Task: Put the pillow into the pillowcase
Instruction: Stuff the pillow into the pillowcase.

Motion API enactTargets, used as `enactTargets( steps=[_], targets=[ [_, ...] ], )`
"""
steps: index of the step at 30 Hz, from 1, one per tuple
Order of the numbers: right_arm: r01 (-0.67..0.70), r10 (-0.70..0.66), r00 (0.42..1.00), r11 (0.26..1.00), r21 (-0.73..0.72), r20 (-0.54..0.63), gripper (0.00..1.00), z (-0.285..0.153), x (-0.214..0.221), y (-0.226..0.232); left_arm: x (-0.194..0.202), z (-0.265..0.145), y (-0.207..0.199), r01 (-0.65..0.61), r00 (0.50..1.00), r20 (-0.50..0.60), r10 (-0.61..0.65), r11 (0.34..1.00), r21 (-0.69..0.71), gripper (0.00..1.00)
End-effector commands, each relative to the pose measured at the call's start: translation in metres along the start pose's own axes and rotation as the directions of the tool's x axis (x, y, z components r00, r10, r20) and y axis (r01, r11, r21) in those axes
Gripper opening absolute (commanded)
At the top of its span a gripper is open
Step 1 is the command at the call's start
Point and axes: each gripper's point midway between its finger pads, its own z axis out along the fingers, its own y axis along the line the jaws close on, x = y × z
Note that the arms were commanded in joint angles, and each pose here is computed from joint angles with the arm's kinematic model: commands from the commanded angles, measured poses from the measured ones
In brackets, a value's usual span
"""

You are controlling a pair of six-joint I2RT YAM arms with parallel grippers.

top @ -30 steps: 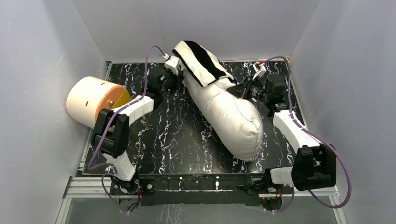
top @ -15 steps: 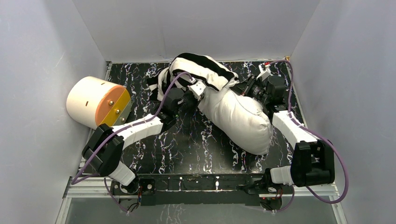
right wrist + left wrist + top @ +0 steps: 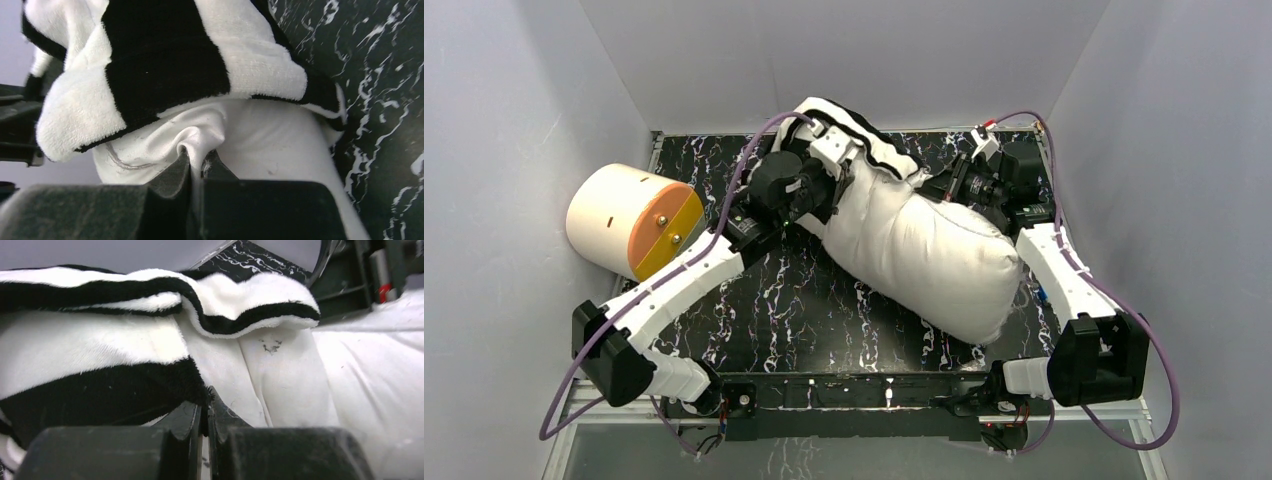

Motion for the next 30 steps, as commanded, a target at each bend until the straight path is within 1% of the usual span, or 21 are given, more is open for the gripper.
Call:
enactTargets(
  steps=[1,2,4,5,7,8,9,11,13,17,19,21,22,24,26,29,30],
  targets=[
    [-0.045,0.042,0.998,0.995,-0.09,-0.039,0.02,0.0,-0.005,0.03,-0.092,-0.03,-0.031,0.046,0.984,0.167,-0.065,0.992,0.116,0.0],
    [-0.053,0.049,0.998,0.993,-0.101,-0.049,0.03,0.001,-0.006,0.032,-0.087,-0.024,-0.031,0.046,0.988,0.14,-0.062,0.993,0.113,0.0],
    [-0.067,0.061,0.996,0.992,-0.103,-0.057,0.08,0.004,-0.007,0.03,-0.063,-0.009,-0.028,0.039,0.998,0.038,-0.043,0.995,0.094,0.0],
    [-0.059,0.055,0.997,0.995,-0.085,-0.048,0.13,0.006,-0.008,0.025,-0.051,0.0,-0.025,0.035,0.999,-0.005,-0.034,0.996,0.085,0.0],
    [-0.061,0.061,0.996,0.998,0.006,-0.063,0.26,0.012,0.0,-0.002,-0.027,0.016,-0.019,0.052,0.996,-0.08,-0.045,0.995,0.08,0.0],
    [-0.045,0.05,0.996,0.997,0.064,-0.074,0.32,0.015,0.005,-0.018,-0.014,0.023,-0.015,0.077,0.991,-0.114,-0.068,0.994,0.077,0.0],
    [-0.031,0.041,0.997,0.989,0.143,-0.071,0.4,0.017,0.005,-0.039,-0.002,0.028,-0.005,0.102,0.986,-0.14,-0.092,0.993,0.063,0.0],
    [-0.009,0.03,0.996,0.973,0.229,-0.087,0.48,0.012,0.004,-0.067,0.018,0.034,0.003,0.17,0.971,-0.182,-0.156,0.984,0.061,0.0],
    [0.028,-0.015,0.999,0.961,0.277,-0.049,0.6,0.002,-0.016,-0.074,0.03,0.036,0.008,0.203,0.962,-0.198,-0.188,0.977,0.062,0.0],
    [0.106,-0.125,0.992,0.933,0.344,0.033,0.7,-0.014,-0.061,-0.063,0.038,0.041,0.022,0.243,0.956,-0.186,-0.227,0.968,0.066,0.0],
    [0.122,-0.144,0.989,0.939,0.322,0.044,0.76,-0.012,-0.072,-0.054,0.037,0.048,0.024,0.249,0.958,-0.172,-0.231,0.964,0.09,0.0],
    [0.134,-0.153,0.987,0.951,0.278,0.045,0.78,-0.008,-0.076,-0.046,0.037,0.057,0.025,0.248,0.959,-0.164,-0.229,0.963,0.105,0.0],
    [0.141,-0.158,0.987,0.956,0.257,0.044,0.79,-0.005,-0.078,-0.044,0.031,0.063,0.027,0.243,0.964,-0.14,-0.228,0.964,0.11,0.0],
    [0.207,-0.219,0.975,0.962,0.179,0.05,0.78,0.003,-0.083,-0.034,0.021,0.075,0.03,0.242,0.967,-0.113,-0.229,0.962,0.122,0.0],
    [0.277,-0.282,0.959,0.956,0.091,0.042,0.77,0.011,-0.08,-0.029,0.018,0.086,0.03,0.245,0.967,-0.102,-0.232,0.96,0.136,0.0],
    [0.33,-0.331,0.943,0.943,0.05,0.014,0.77,0.024,-0.074,-0.043,0.015,0.1,0.029,0.259,0.965,-0.086,-0.248,0.953,0.158,0.0],
    [0.339,-0.341,0.94,0.938,0.074,0.016,0.76,0.028,-0.077,-0.052,0.015,0.104,0.028,0.264,0.964,-0.083,-0.253,0.95,0.166,0.0]
  ],
)
